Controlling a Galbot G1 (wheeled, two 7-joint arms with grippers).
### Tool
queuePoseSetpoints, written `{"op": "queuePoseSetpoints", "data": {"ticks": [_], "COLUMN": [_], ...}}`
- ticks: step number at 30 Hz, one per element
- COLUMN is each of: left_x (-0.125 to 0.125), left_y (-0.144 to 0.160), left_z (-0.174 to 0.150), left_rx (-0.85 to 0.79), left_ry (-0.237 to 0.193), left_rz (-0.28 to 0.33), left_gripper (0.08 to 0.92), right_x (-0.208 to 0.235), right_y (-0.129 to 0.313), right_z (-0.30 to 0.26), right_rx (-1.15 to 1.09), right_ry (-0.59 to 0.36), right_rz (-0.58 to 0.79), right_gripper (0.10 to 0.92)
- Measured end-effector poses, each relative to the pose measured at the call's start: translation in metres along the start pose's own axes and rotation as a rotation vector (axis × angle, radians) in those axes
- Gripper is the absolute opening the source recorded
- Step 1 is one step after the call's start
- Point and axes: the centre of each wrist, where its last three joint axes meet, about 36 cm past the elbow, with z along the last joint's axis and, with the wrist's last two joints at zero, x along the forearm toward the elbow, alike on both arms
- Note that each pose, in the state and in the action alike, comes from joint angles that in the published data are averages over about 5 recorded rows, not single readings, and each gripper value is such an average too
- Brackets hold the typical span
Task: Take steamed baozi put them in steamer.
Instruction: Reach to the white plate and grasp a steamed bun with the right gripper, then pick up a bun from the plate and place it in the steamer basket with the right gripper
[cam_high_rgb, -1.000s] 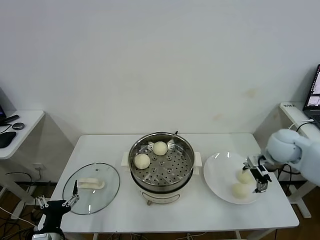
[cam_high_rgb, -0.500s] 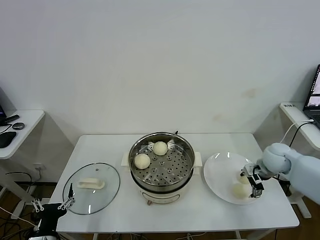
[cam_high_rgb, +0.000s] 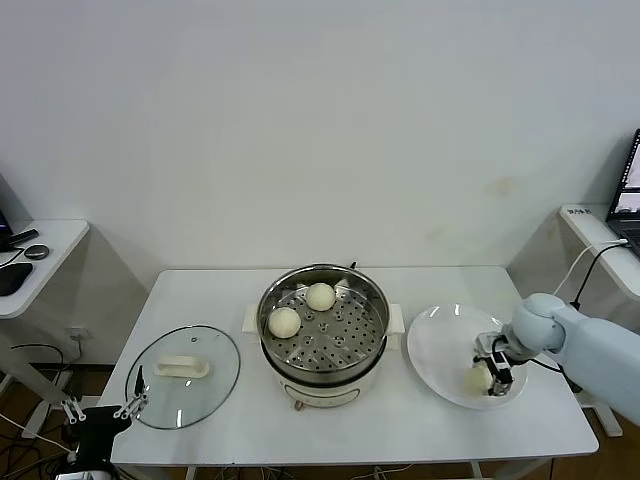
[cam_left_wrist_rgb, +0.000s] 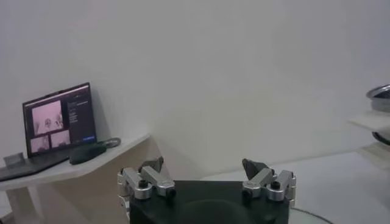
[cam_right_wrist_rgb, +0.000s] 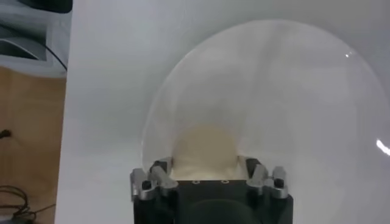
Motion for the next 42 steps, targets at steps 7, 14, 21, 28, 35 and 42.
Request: {"op": "queuePoseSetpoints", "data": {"ticks": [7,14,21,28,35,42], "left_x": [-0.001,-0.004,-0.009,-0.013,-0.013,-0.01], "left_y": [0.0,0.001,0.0,-0.001,0.0,0.003], "left_z": [-0.001,-0.004,-0.006,-0.007,-0.007,-0.008], "left_rx": [0.001,0.006,0.014,0.017,0.024,0.028], "left_ry": [-0.004,-0.014,-0.024,-0.03,-0.035,-0.038], "left_rz": [0.002,0.009,0.021,0.027,0.018,0.001], "left_gripper": [0.823,0.823,0.823,0.823,0.823,0.823], "right_x": [0.005,0.039,0.112,0.195,0.236,0.234], "right_y": [-0.004,-0.017,-0.05,-0.083,-0.098,-0.106], "right_z": [-0.001,-0.003,-0.022,-0.08,-0.162,-0.239], "right_rx": [-0.008,-0.002,0.04,0.128,0.277,0.52], "right_ry": [-0.002,-0.025,-0.081,-0.149,-0.204,-0.242], "right_rz": [-0.007,0.009,0.083,0.185,0.221,0.205], "right_gripper": [0.449,0.458,0.466,0.467,0.468,0.503]}}
